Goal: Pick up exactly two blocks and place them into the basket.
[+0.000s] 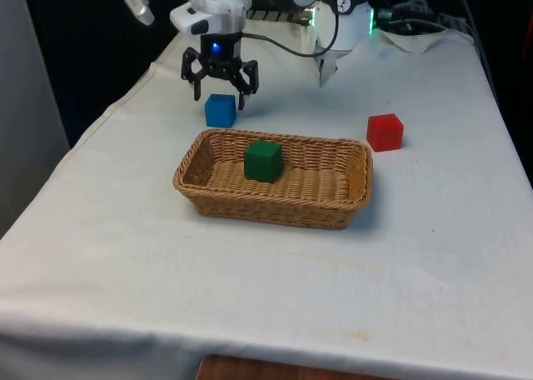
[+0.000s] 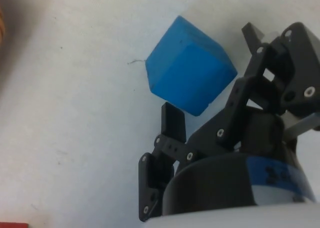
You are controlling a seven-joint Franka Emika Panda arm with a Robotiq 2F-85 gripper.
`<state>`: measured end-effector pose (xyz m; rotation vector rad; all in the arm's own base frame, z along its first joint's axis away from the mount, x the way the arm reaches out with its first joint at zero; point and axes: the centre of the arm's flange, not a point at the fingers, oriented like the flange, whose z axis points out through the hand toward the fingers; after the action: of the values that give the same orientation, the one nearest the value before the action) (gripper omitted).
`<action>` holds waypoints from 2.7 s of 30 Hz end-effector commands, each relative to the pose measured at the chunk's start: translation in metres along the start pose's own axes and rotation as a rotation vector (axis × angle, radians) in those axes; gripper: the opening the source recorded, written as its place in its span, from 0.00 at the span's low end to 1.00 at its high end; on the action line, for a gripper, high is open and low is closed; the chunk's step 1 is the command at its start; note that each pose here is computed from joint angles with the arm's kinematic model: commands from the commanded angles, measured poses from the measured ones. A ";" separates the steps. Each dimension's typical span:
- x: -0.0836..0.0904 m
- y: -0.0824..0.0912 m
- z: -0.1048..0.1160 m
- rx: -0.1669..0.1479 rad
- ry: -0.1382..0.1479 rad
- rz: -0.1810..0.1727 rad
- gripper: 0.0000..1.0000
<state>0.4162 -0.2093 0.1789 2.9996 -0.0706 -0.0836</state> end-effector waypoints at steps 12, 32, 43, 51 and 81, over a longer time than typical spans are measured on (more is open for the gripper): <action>0.005 -0.003 0.001 0.001 0.054 0.016 1.00; 0.007 -0.003 0.004 0.000 0.074 0.043 0.68; 0.008 -0.003 0.004 0.000 0.075 0.045 0.01; 0.008 0.004 -0.007 -0.001 0.070 0.034 0.01; 0.018 0.013 -0.053 0.012 0.149 -0.114 0.01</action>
<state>0.4371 -0.2154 0.2318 3.0091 0.1163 0.1287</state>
